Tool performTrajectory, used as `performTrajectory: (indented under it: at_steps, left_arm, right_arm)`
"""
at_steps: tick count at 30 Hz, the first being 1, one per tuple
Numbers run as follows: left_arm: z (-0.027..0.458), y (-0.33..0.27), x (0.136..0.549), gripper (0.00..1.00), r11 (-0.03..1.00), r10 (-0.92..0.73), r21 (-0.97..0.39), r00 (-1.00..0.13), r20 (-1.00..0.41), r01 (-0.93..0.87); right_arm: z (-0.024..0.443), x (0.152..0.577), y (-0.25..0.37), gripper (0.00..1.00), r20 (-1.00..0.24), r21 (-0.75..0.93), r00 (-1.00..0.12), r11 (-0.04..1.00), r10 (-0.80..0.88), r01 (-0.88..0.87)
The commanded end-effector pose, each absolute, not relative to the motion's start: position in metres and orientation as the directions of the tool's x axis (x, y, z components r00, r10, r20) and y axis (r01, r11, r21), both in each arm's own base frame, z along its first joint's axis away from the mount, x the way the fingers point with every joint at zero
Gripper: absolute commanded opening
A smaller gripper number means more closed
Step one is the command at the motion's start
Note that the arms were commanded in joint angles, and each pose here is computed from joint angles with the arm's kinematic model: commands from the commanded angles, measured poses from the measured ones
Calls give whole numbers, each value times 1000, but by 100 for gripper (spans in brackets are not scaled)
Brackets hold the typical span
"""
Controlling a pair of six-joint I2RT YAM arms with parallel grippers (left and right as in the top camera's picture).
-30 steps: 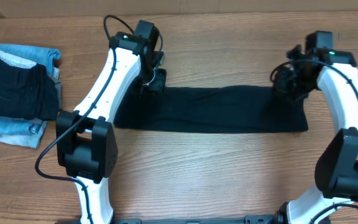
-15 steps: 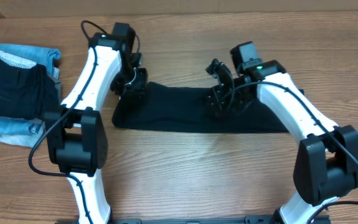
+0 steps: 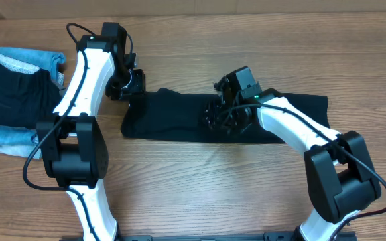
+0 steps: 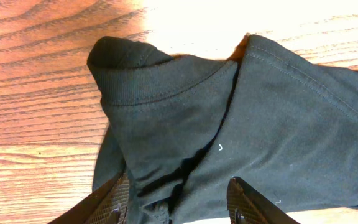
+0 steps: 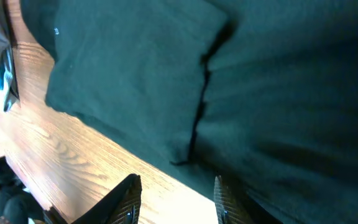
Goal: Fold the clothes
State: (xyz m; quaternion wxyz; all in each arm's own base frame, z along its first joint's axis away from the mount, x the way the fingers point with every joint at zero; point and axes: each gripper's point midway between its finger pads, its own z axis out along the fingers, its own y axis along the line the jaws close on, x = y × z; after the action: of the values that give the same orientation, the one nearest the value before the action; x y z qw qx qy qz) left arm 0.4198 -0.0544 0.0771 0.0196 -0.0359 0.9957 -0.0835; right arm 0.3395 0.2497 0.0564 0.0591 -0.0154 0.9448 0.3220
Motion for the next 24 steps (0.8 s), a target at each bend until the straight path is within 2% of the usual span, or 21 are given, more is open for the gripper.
performTrajectory:
  at_steps: [1,4,12,16,19,21,23,24]
  left_arm:
    - [73,-55,419,54,981,-81,-181,-996,-20,-76]
    - [73,-55,418,54,981,-81,-181,-997,-19,-76]
    - [73,-55,418,54,981,-81,-181,-997,-19,-76]
    - [73,-55,418,53,981,-81,-180,-997,-19,-76]
    - [73,-55,418,53,981,-74,-180,-997,-20,-70]
    - [73,-55,418,53,981,-75,-180,-997,-20,-70]
    - [73,-55,418,53,981,-75,-180,-997,-20,-70]
    - [73,-55,418,53,981,-75,-181,-997,-20,-70]
  right_arm:
    - [55,337,259,42,-110,630,-994,775,19,-55]
    - [55,341,268,42,-165,643,-986,759,8,-102]
    - [49,363,263,42,-294,574,-955,807,47,-137]
    - [43,365,264,42,-282,578,-957,808,65,-115]
    - [22,363,265,43,-218,585,-971,809,96,-52]
    - [22,361,270,38,-201,613,-975,788,89,-54]
    - [42,360,290,26,-209,703,-977,702,50,-114]
    - [48,360,293,25,-212,719,-976,683,42,-127]
